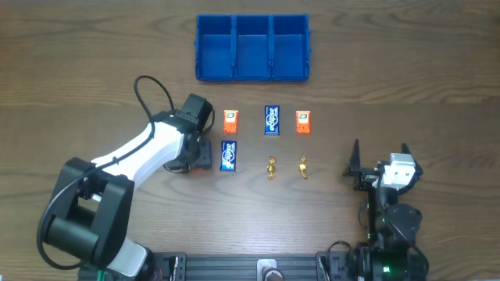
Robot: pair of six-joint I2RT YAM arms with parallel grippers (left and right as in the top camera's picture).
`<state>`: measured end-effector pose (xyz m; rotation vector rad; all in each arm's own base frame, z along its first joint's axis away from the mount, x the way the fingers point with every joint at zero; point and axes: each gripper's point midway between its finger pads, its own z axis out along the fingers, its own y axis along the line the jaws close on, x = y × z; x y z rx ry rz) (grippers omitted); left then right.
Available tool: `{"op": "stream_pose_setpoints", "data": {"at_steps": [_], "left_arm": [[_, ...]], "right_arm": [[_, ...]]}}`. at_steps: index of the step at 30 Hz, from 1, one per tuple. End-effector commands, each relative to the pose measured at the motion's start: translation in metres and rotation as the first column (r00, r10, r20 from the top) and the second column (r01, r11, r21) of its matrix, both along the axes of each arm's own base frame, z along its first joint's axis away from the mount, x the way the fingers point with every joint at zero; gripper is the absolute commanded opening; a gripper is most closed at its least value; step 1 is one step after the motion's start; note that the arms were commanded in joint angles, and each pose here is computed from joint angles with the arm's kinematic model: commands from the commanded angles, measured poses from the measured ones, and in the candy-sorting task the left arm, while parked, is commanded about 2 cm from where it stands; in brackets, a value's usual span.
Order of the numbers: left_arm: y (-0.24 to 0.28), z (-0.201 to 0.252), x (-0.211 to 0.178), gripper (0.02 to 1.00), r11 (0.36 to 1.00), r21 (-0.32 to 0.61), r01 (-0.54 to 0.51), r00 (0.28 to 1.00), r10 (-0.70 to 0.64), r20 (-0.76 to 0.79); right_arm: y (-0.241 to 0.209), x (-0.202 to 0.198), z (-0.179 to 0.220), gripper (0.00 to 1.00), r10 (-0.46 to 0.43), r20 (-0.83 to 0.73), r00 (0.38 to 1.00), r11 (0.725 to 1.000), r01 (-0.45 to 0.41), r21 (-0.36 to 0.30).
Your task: Sort Candies Into Trays
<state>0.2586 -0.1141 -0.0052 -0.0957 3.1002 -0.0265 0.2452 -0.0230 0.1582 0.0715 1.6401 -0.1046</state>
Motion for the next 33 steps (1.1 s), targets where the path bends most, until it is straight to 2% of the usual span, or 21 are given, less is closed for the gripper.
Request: {"op": "stream_pose_setpoints", "data": {"at_steps": [1, 7, 11, 15, 19, 24, 27, 33], "left_arm": [[-0.002, -0.003, 0.002, 0.446, 1.0, -0.002, 0.011, 1.0, -0.011, 0.003], [-0.013, 0.004, 0.012, 0.318, 1.0, -0.029, 0.004, 0.999, -0.002, 0.039], [-0.027, 0.038, 0.035, 0.316, 0.998, -0.066, 0.014, 0.991, -0.005, 0.135], [-0.037, 0.107, 0.075, 0.327, 0.996, -0.093, -0.003, 0.952, 0.032, 0.305], [-0.043, 0.194, 0.128, 0.332, 0.996, -0.081, -0.022, 0.871, 0.059, 0.487], [-0.06, 0.256, 0.186, 0.347, 0.997, -0.067, 0.038, 0.813, 0.008, 0.582], [-0.065, 0.261, 0.217, 0.356, 0.998, -0.053, 0.033, 0.818, 0.003, 0.575], [-0.076, 0.23, 0.259, 0.36, 0.998, -0.057, 0.023, 0.841, 0.011, 0.542]], "right_arm": [[-0.001, -0.001, 0.0, 0.998, -0.007, -0.004, 1.0, 1.0, 0.007, -0.015], [-0.002, -0.001, 0.0, 0.998, -0.007, -0.004, 1.0, 1.0, 0.007, -0.015], [-0.002, -0.001, 0.0, 0.998, -0.007, -0.004, 1.0, 1.0, 0.007, -0.015], [-0.002, -0.001, 0.0, 0.998, -0.007, -0.004, 1.0, 1.0, 0.007, -0.015], [-0.002, -0.001, -0.001, 0.998, -0.007, -0.004, 1.0, 1.0, 0.007, -0.015], [-0.002, -0.001, 0.0, 0.998, -0.007, -0.004, 1.0, 1.0, 0.007, -0.015], [-0.002, -0.001, 0.0, 0.998, -0.007, -0.004, 1.0, 1.0, 0.007, -0.015], [-0.002, -0.001, 0.0, 0.998, -0.007, -0.004, 1.0, 1.0, 0.007, -0.015]]}}
